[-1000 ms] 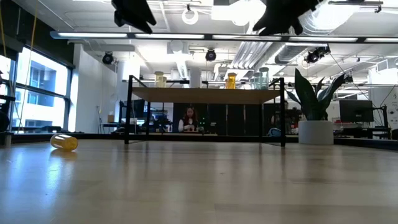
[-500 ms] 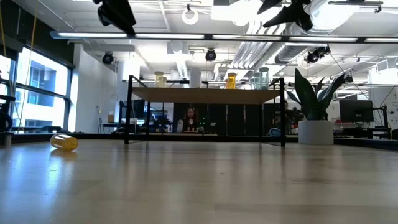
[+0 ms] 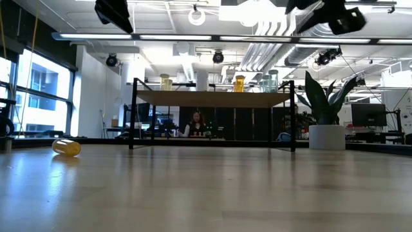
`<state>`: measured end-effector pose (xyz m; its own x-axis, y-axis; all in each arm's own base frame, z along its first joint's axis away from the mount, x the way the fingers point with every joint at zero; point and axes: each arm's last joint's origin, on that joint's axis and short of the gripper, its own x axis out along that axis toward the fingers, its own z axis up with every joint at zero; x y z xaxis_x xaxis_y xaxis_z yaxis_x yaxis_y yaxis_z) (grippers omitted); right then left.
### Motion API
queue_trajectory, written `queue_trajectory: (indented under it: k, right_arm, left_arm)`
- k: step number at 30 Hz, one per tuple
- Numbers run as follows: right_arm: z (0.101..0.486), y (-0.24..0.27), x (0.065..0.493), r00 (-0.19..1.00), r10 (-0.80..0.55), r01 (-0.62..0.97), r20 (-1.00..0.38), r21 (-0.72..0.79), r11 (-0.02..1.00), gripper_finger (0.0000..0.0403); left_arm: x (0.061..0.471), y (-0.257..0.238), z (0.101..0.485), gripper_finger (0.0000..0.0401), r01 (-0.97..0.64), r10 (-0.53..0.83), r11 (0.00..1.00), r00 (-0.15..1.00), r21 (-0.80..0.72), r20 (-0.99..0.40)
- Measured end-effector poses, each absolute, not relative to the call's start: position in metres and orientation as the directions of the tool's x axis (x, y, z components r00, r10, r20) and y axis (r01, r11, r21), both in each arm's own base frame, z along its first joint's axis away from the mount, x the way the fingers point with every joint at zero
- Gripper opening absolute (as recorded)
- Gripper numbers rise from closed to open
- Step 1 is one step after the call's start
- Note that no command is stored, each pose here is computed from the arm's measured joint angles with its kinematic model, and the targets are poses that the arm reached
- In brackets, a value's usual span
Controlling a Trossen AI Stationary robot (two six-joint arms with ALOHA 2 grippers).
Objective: Pick and place medicine bottles onto shelf by color
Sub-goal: Put the yellow medicine bottle on the shelf aligned with the other yellow medicine bottles
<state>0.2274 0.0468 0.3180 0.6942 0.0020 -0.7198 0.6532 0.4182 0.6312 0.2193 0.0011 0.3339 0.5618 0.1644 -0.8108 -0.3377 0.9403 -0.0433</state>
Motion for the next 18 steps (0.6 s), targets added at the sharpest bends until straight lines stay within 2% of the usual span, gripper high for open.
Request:
queue_trajectory:
  k: [7, 18]
  right_arm:
    - [0.293, 0.084, 0.238, 0.586, 0.111, 0.746, -0.802, 0.588, 0.311, 0.0168]
    - [0.258, 0.137, 0.241, 0.453, 0.153, 0.868, -0.878, 0.474, 0.147, 0.0168]
  left_arm:
    - [0.219, -0.007, 0.334, 0.0216, -0.306, 0.144, 0.951, 0.568, -0.046, -0.81]
    - [0.218, -0.018, 0.334, 0.0216, -0.26, 0.114, 0.964, 0.575, -0.049, -0.81]
